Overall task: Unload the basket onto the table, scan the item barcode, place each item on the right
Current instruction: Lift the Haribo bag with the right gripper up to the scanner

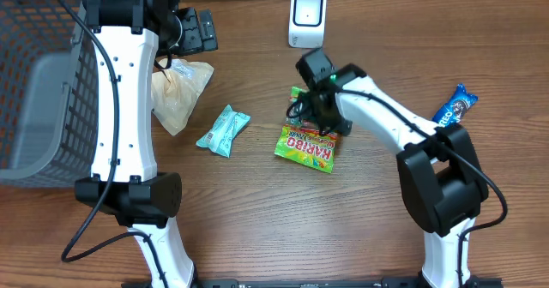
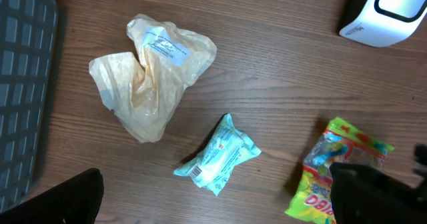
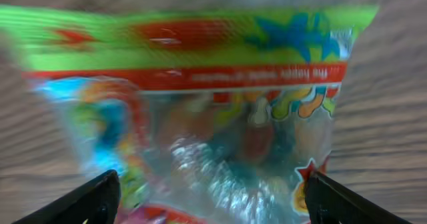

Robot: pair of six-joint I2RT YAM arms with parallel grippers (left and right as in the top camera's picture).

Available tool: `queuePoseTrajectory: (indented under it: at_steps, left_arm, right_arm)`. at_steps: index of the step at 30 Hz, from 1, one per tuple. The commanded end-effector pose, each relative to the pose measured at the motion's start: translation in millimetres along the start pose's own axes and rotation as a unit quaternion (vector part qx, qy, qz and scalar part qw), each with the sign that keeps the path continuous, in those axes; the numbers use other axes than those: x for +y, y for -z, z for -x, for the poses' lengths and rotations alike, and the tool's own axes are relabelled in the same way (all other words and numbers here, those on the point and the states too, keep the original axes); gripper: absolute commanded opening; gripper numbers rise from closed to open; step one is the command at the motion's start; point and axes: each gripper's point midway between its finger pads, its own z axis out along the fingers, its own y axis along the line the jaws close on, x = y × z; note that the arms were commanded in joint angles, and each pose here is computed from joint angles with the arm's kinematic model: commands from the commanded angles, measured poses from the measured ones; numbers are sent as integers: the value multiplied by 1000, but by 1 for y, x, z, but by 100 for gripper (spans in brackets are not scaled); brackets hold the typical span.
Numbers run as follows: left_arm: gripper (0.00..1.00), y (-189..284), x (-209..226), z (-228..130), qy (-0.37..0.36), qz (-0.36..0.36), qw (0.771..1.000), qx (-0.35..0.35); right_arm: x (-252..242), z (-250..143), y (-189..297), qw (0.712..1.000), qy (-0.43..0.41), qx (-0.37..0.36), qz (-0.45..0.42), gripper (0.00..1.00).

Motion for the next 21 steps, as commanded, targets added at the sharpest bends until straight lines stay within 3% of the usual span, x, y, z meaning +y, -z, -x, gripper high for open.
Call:
queuePoseTrajectory:
  at_steps: [1, 6, 10, 17, 19, 21]
  left_arm:
    - [100, 5, 0, -1, -2, -2, 1000, -4]
    - [100, 5, 0, -1, -2, -2, 1000, -4]
    - [100, 5, 0, -1, -2, -2, 1000, -4]
    - [100, 5, 0, -1, -2, -2, 1000, -4]
    - [100, 5, 0, -1, -2, -2, 1000, -4]
    - [100, 5, 0, -1, -2, -2, 1000, -4]
  right_arm:
    - [-2, -3, -6, 999, -44, 8, 6, 86]
    - [3, 6, -10, 999, -48, -9, 22, 79]
    - [2, 4, -21, 998, -59, -8, 27, 66]
    - [3, 5, -21, 998, -57, -10, 30, 15]
    - [4, 5, -21, 998, -54, -11, 31, 5]
    - [7, 8, -18, 999, -37, -16, 35, 4]
